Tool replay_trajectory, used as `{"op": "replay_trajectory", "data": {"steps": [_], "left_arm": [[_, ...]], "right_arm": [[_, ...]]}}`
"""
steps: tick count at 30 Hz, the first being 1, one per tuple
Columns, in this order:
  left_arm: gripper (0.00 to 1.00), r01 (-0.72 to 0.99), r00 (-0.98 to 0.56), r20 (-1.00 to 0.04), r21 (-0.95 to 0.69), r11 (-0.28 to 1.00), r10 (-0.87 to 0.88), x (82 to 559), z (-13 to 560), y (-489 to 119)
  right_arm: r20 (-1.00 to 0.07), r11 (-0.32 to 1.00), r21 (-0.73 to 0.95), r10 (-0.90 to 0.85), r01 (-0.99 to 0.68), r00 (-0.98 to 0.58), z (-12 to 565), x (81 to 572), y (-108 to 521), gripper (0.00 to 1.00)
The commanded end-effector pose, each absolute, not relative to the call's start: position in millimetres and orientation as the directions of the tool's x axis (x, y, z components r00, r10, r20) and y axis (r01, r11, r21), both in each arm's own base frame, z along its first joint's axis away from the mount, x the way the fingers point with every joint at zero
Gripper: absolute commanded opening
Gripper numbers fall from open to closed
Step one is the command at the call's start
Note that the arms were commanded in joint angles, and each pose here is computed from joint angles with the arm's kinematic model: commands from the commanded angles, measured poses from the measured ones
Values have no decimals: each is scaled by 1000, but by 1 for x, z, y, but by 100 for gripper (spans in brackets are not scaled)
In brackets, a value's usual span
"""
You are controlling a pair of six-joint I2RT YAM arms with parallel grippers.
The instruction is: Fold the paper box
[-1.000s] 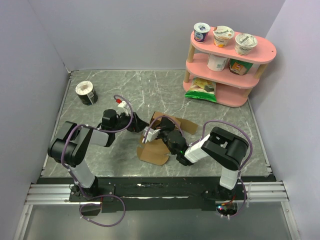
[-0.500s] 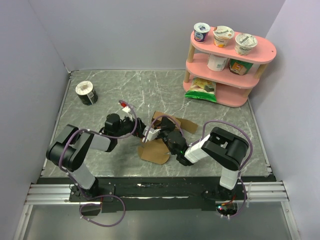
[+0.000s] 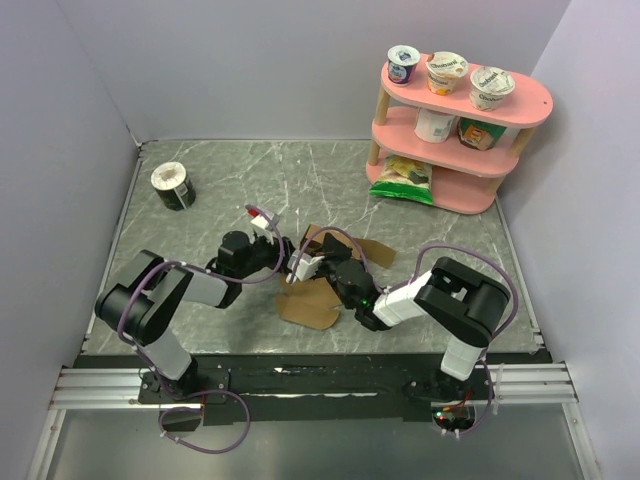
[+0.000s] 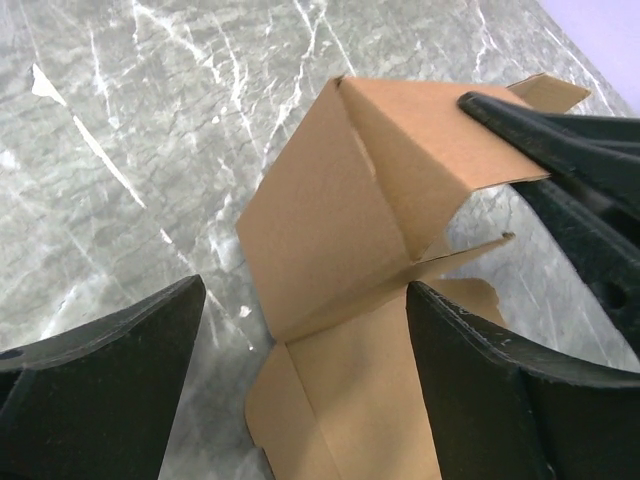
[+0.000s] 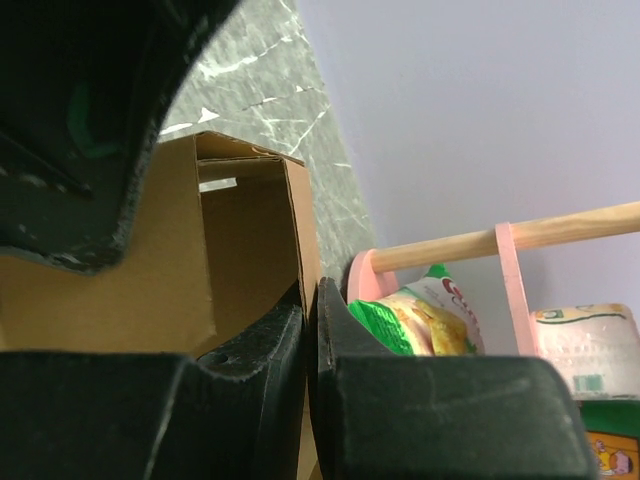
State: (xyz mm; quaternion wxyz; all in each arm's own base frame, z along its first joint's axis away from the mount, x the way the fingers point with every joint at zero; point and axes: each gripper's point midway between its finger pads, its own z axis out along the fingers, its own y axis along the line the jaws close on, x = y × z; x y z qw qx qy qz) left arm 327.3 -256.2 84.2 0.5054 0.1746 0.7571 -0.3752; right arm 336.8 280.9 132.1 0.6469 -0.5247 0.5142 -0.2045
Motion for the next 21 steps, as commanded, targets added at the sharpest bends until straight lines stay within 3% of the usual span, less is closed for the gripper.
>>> {"op": "replay_trajectory", "data": {"steps": [1,8,15,16,21], "left_arm": [[86,665,-290,-941,-331,669,-177,346,118,-261],[67,668,-279,-940,-338,664,-198,347,118,-268],[59,656,-225,-939,-342,672,-258,347,131,-276],[53,658,-224,-938,-345,669,-262,345,132,-280],[48,583,-200,-941,-337,739,-272,351,130,-280]], "right_arm": [[-506,412,-860,-765,-301,399,136,331,285,12],[-513,413,-854,-765,-316,389,129,330,284,12],[-539,429,-836,-759,-343,364,120,329,284,12],[-541,430,-835,-759,-345,363,119,329,284,13],[-544,434,-833,-759,-343,359,118,329,283,12]]}}
